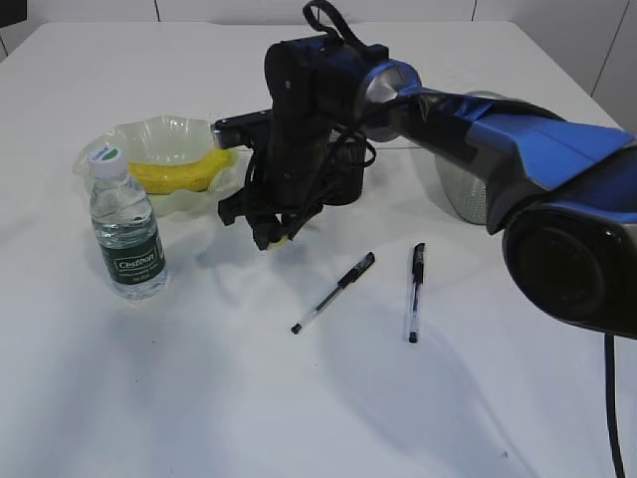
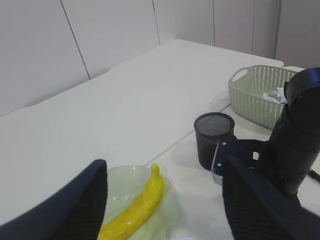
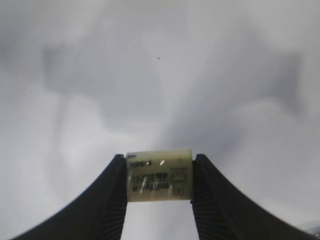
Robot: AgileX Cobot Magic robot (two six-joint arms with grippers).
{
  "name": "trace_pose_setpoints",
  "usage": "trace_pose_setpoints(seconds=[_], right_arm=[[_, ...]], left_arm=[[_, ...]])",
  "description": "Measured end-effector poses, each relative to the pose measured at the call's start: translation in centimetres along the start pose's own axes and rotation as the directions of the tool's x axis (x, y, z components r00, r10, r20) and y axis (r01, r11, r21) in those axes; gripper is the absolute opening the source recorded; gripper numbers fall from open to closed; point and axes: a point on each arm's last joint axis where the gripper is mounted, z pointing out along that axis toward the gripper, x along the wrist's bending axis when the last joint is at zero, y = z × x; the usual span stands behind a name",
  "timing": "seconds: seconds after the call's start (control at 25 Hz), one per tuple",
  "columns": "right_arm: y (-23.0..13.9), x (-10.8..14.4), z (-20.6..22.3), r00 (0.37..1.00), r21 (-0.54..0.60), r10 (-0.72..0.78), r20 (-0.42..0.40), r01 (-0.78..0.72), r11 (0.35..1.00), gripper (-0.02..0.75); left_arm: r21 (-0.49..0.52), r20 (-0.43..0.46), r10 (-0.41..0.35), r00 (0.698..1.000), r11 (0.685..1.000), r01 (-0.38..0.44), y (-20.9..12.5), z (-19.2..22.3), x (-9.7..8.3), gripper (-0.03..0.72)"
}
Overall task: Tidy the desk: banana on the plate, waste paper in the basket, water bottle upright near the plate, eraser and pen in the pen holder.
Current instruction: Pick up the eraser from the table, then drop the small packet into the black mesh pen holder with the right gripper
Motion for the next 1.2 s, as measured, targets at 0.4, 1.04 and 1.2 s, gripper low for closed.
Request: trace_pose_setpoints(seconds=[0.4, 1.04, 1.2], right_arm=[[2.8, 0.6, -7.1, 1.000, -0.234, -0.003, -0.001, 0.003, 0.972, 0.298], [3.9, -3.2, -14.5, 0.981, -0.454, 0.067, 0.181, 0.023, 0.891, 0.297], [3.7, -6.1, -14.9, 0.967, -0.456, 0.126, 0.220, -0.013, 0.890, 0.297]], left_arm=[[0.000, 0.000, 0.000, 1.000, 1.000, 0.000, 0.0, 0.0, 0.0, 0.506], [-0.001, 0.002, -0.002, 1.000, 1.000, 0.002, 0.0, 0.0, 0.0, 0.506], [-0.002, 0.008, -0.002, 1.000, 1.000, 0.002, 0.0, 0.0, -0.1, 0.506]])
